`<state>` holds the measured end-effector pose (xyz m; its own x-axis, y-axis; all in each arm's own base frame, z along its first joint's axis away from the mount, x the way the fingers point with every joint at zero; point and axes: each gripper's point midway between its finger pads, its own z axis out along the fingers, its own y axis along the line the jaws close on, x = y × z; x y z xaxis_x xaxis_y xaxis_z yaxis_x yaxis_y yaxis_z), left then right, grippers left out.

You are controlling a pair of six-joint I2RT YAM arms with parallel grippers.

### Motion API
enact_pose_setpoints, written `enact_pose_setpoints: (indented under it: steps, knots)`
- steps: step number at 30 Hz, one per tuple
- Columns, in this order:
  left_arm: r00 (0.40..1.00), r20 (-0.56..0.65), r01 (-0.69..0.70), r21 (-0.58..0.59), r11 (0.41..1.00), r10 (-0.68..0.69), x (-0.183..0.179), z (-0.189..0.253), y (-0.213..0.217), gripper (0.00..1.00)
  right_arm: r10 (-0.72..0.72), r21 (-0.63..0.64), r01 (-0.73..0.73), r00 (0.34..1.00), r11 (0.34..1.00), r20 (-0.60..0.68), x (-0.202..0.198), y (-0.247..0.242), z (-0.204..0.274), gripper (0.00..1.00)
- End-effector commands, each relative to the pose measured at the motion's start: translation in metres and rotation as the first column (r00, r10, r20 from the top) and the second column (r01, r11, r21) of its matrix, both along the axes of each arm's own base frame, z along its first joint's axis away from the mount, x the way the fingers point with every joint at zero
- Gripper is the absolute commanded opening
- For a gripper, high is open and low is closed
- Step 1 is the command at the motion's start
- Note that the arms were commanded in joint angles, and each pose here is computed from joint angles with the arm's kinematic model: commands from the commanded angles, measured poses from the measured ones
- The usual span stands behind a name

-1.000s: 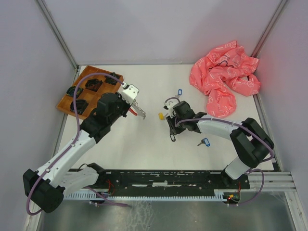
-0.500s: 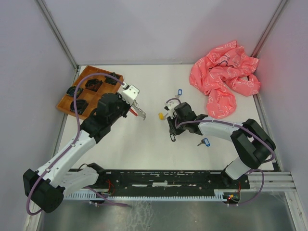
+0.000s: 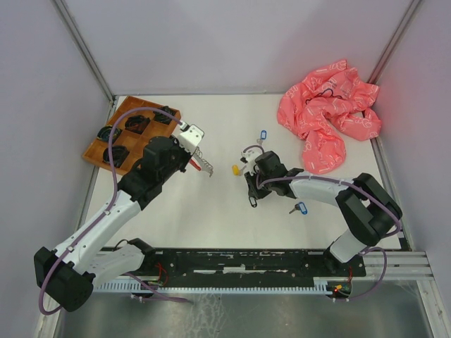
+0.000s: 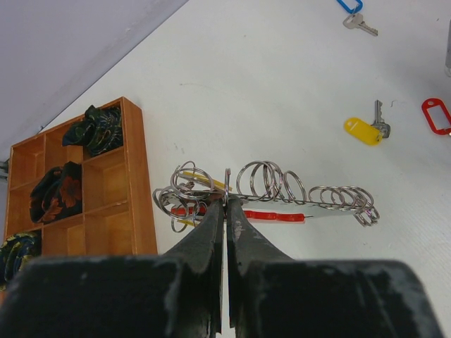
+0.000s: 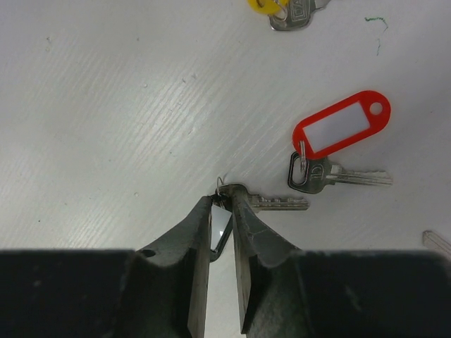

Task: Put the keys on the keyring

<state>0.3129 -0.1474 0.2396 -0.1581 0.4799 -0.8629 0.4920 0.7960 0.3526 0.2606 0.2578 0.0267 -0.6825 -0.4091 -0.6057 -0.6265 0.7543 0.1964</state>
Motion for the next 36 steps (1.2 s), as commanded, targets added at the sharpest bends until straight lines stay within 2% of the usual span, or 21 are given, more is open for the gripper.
enact_pose_setpoints:
  steps: [1,16,26,36]
  knots:
    - [0.997,0.077,0.006,-0.041,0.999,-0.003,0.008,0.022,-0.004,0.03,-0.006,0.013,0.006,1.0,1.0,0.017,0.005,0.003,-0.001,0.25]
    - [0.997,0.073,0.012,-0.039,0.999,-0.009,0.008,0.02,-0.005,0.03,-0.008,0.011,0.008,1.0,1.0,0.02,0.008,0.005,-0.005,0.21]
    - [0.997,0.073,0.013,-0.038,0.999,-0.011,0.008,0.02,-0.006,0.03,-0.003,0.03,0.001,0.998,1.0,0.068,0.012,0.006,0.016,0.24]
    - [0.997,0.073,0.012,-0.036,0.999,-0.009,0.008,0.02,-0.005,0.03,0.002,0.027,-0.004,0.997,1.0,0.075,0.016,0.008,0.015,0.26]
